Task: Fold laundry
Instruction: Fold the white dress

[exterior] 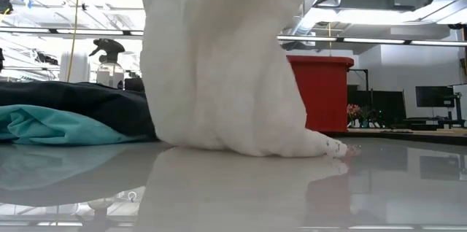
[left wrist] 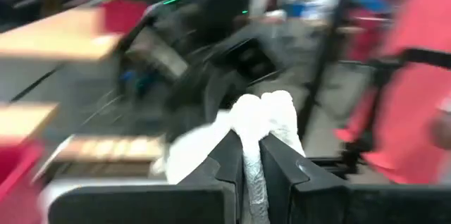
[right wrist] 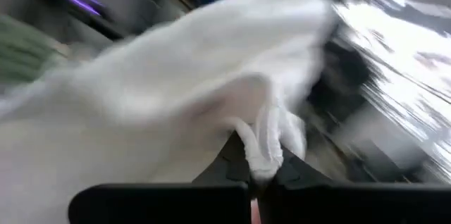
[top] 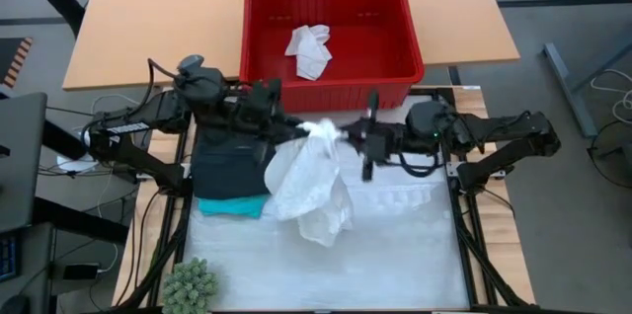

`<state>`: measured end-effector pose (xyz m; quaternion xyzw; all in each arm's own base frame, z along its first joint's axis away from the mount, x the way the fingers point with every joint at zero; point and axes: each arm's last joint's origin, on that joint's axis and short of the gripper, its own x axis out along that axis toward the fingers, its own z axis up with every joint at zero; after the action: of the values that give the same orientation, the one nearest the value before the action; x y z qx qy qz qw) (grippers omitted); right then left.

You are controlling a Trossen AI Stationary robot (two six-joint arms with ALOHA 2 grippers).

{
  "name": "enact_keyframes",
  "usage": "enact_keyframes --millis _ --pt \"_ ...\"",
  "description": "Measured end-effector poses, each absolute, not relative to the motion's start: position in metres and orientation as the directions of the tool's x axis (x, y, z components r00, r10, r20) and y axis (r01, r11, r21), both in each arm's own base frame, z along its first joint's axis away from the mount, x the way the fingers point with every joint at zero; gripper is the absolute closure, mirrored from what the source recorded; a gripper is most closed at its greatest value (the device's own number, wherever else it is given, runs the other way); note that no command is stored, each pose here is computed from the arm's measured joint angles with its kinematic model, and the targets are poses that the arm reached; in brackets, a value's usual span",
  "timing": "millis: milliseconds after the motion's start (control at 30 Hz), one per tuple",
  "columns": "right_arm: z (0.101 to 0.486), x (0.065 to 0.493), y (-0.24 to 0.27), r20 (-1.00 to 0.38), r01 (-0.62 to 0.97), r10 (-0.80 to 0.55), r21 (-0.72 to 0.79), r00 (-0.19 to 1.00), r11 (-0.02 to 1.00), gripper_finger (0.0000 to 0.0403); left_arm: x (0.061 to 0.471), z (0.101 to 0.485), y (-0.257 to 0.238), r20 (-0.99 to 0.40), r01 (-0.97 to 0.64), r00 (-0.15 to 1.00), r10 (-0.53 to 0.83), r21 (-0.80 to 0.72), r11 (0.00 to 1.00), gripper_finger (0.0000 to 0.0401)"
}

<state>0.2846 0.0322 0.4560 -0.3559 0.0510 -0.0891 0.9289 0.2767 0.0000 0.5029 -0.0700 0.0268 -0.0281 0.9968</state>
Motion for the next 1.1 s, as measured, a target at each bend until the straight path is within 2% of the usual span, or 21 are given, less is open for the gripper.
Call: enact_keyframes --millis 100,200,333,500,600,667,800,867,1100 --pt "0.451 0.284 0.022 -0.072 0.237 -0.380 -0.671 0.922 0.703 0.0379 0.275 0.490 0.003 -0.179 -0.053 0.983 0.032 -0.117 0.992 0.0372" --pt "0.445 0.281 0.011 -0.129 0.295 -0.481 -0.645 0.867 0.705 0.0379 0.271 0.474 0.005 -0.346 -0.135 0.932 0.110 -0.050 0.990 0.0355" --pt "0.436 0.278 0.002 -0.216 0.298 -0.515 -0.608 0.830 0.736 0.0379 0.269 0.455 0.008 -0.512 -0.220 0.836 0.196 0.015 0.975 0.0325" --pt "0.428 0.274 -0.013 -0.292 0.380 -0.559 -0.490 0.776 0.784 0.0379 0.278 0.435 0.010 -0.611 -0.391 0.737 0.289 -0.037 0.920 0.0293" --pt "0.426 0.273 -0.022 -0.310 0.436 -0.585 -0.432 0.750 0.789 0.0379 0.300 0.404 0.010 -0.650 -0.496 0.675 0.348 -0.051 0.867 0.0285" --pt "0.426 0.272 -0.025 -0.309 0.460 -0.593 -0.407 0.744 0.789 0.0379 0.318 0.369 0.006 -0.702 -0.522 0.617 0.357 -0.024 0.853 0.0285" --pt "0.424 0.270 -0.033 -0.327 0.500 -0.615 -0.374 0.717 0.781 0.0379 0.351 0.311 -0.009 -0.703 -0.507 0.630 0.330 -0.051 0.860 0.0287" --pt "0.422 0.269 -0.039 -0.343 0.511 -0.630 -0.379 0.696 0.771 0.0379 0.368 0.293 -0.021 -0.652 -0.507 0.681 0.334 -0.091 0.857 0.0291" --pt "0.418 0.265 -0.051 -0.379 0.529 -0.663 -0.404 0.646 0.747 0.0379 0.391 0.268 -0.070 -0.445 -0.613 0.699 0.560 0.030 0.789 0.0317"
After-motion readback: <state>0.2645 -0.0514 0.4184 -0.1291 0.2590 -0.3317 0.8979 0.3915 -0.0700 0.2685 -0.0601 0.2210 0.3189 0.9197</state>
